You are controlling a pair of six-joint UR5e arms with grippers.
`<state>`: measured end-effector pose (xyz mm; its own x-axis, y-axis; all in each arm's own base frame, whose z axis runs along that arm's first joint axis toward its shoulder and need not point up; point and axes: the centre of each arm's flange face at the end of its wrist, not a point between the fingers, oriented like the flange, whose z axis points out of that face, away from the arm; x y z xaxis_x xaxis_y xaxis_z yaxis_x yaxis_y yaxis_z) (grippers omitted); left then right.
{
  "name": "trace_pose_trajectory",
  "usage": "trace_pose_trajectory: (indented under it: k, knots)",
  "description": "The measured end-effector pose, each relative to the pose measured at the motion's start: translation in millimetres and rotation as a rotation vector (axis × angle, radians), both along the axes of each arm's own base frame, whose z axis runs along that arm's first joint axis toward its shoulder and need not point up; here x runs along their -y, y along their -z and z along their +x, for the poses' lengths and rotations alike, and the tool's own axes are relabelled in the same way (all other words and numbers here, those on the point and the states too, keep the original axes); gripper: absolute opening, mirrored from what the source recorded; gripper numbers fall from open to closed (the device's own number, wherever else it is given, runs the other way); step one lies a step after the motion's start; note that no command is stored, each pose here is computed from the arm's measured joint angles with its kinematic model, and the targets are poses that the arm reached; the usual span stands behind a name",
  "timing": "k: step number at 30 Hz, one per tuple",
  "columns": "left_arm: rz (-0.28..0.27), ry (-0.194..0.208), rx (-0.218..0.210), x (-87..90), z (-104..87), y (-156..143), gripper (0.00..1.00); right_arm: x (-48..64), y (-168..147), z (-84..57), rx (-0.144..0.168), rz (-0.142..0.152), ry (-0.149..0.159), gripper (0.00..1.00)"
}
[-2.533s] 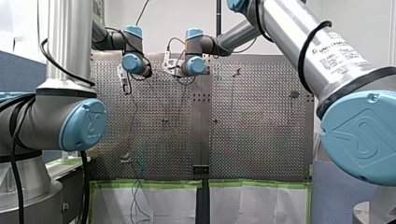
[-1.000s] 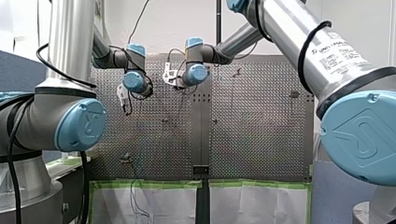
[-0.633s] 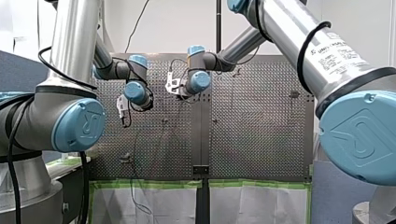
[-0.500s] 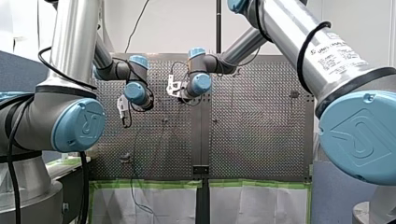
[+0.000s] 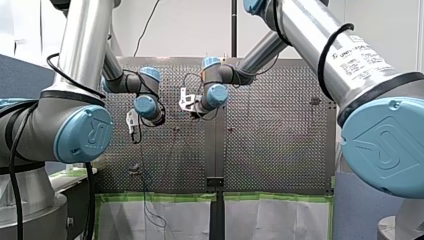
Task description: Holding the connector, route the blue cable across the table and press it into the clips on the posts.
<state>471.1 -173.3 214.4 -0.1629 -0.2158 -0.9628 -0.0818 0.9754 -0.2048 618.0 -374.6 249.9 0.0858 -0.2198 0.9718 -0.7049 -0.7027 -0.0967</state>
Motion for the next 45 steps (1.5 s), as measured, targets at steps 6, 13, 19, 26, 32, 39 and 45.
trace_pose_trajectory:
  k: [6,13,19,26,32,39,45]
  knots:
    - [-0.002,-0.011,-0.003,-2.4,-3.8,9.4,0.0,-1.0,20.3,-3.7,-0.025,0.023,-0.001,0.0]
    - [-0.004,0.005,-0.033,1.2,-6.6,26.9,0.0,-1.7,53.0,-1.6,-0.06,0.055,-0.007,0.0]
    - [-0.008,0.011,-0.058,2.0,-2.2,51.1,0.0,3.2,56.2,-3.7,-0.06,0.057,-0.001,0.0]
    - [-0.02,0.011,-0.046,-2.0,3.6,57.5,0.0,11.6,55.8,-7.5,-0.05,0.059,0.009,0.0]
    - [-0.041,0.027,-0.023,-3.3,10.6,54.0,0.0,19.3,55.7,-10.1,-0.032,0.061,0.007,0.0]
    - [-0.056,0.033,-0.02,-5.2,25.4,60.9,0.0,25.9,54.5,-10.2,-0.003,0.053,0.001,0.0]
    - [-0.067,0.017,0.002,-12.2,47.3,61.2,0.0,31.4,54.5,-12.2,0.008,0.053,0.003,0.0]
